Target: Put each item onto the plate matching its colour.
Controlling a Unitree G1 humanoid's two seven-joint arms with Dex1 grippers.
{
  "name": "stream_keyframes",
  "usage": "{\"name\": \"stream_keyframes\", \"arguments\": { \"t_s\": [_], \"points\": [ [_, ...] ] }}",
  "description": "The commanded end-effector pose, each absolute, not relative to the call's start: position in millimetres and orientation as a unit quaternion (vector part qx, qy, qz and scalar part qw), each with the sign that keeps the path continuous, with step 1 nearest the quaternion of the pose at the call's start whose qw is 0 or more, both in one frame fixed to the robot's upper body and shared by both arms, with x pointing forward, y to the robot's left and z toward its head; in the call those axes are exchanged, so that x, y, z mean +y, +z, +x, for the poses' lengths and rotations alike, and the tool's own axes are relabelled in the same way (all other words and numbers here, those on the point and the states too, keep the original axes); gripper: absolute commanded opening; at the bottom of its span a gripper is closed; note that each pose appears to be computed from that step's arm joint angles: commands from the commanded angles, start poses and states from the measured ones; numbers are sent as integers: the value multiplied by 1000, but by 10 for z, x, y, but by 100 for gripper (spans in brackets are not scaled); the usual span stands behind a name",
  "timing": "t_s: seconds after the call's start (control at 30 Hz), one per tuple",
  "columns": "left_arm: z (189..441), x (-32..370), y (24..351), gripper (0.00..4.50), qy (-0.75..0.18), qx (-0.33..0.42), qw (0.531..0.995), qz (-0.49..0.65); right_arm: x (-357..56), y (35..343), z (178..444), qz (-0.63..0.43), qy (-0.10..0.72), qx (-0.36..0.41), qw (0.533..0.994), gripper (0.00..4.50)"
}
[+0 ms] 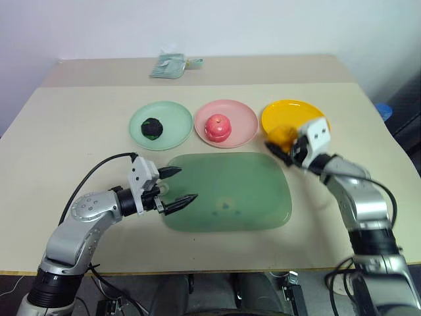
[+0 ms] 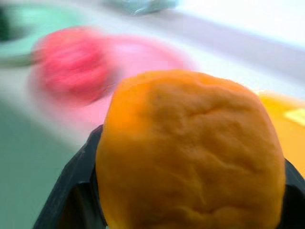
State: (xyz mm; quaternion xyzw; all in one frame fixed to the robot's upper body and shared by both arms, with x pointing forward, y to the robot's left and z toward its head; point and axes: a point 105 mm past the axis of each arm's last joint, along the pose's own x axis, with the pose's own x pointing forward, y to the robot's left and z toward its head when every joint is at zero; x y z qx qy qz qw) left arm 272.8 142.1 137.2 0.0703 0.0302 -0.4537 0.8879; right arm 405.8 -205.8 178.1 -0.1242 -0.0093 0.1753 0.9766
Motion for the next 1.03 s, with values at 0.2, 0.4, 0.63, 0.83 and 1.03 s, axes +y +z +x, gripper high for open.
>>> {"name": "stream_keyframes", "arguments": {
  "t_s": [0.2, 0.4, 0.63, 0.83, 1.03],
  "points": [
    [2641, 1591, 1558, 450, -394, 6, 917, 69, -2345, 1932, 4577, -113, 65, -3, 991, 448],
    [2672, 1991, 1652, 450, -289, -12, 953, 90, -2480, 2191, 4274, -164, 141, -80, 973, 448],
    [2588, 2659, 1583, 450, -163, 8, 979, 127, -2754, 1742, 3522, -166, 251, 5, 954, 448],
    [2423, 2923, 1450, 450, -137, 34, 983, 115, -2816, 1452, 3000, -122, 301, 78, 942, 448],
    [2384, 2922, 1403, 450, -136, 39, 984, 106, -2880, 1412, 2956, -118, 290, 98, 945, 448]
  ]
}}
